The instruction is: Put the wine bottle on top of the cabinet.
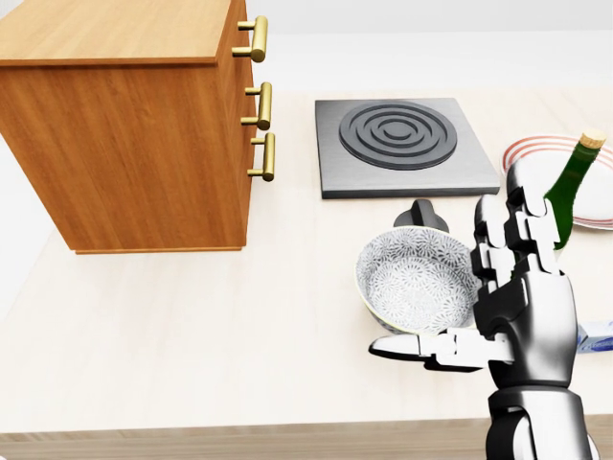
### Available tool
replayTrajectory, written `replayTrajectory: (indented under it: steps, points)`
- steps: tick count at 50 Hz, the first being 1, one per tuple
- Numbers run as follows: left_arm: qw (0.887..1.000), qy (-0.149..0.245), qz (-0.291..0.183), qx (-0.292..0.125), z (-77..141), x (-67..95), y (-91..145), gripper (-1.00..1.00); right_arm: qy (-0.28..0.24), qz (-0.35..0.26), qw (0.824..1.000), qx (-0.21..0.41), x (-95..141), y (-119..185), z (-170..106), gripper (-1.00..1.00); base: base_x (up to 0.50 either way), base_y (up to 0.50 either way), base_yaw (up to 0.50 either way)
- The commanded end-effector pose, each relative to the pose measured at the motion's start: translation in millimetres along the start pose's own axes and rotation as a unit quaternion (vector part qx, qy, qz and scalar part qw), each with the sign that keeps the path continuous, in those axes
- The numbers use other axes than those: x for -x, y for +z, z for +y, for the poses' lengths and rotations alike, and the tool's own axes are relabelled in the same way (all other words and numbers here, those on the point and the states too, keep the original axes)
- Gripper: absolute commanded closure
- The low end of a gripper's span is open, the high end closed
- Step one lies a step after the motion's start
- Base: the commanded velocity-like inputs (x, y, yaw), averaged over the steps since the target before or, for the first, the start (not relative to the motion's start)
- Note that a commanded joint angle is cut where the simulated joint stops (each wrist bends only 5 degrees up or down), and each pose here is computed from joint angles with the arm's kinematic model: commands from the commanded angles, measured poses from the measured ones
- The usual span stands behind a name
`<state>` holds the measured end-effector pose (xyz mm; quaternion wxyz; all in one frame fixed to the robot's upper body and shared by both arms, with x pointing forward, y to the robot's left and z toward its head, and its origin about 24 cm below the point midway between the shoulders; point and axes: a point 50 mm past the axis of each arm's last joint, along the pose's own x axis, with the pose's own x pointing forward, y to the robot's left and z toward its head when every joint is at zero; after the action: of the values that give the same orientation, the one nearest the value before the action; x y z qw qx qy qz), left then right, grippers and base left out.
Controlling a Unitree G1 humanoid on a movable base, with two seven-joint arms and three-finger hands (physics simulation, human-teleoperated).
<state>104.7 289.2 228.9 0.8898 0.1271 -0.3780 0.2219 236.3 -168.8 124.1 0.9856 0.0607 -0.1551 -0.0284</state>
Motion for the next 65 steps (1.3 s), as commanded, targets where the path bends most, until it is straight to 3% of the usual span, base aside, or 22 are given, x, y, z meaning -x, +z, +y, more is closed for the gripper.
replayTrajectory:
  steps: [1,12,28,40,49,65]
  points:
    - [1.0,-0.001,0.005,-0.001,0.0,0.8,-1.5,-1.0,-0.012,-0.012,1.0,-0.001,-3.4,4.9,-1.9,-1.0,0.0,0.0,0.0]
    - [1.0,0.001,0.0,-0.001,1.1,0.0,0.2,-1.0,-0.015,-0.008,1.0,0.004,-1.5,3.5,-2.6,-1.0,0.06,0.03,0.0]
    - [1.0,-0.002,0.005,-0.003,-2.1,-0.1,-2.2,-1.0,-0.016,-0.002,1.0,-0.007,-2.9,0.2,-3.3,-1.0,0.48,0.09,0.0]
    - [1.0,0.0,0.018,-0.003,0.8,2.3,-6.7,-1.0,-0.011,0.005,1.0,-0.009,-0.1,-2.4,-3.1,-1.0,0.03,0.0,0.0]
    - [1.0,0.0,0.021,-0.001,0.1,2.4,-8.1,-1.0,-0.024,0.006,1.0,-0.002,-1.7,-3.3,-5.6,-1.0,0.45,0.0,0.0]
    - [1.0,0.001,0.017,0.001,1.0,2.5,-6.4,-1.0,-0.02,0.001,1.0,-0.006,-2.8,-1.2,-3.9,-1.0,0.0,0.0,0.0]
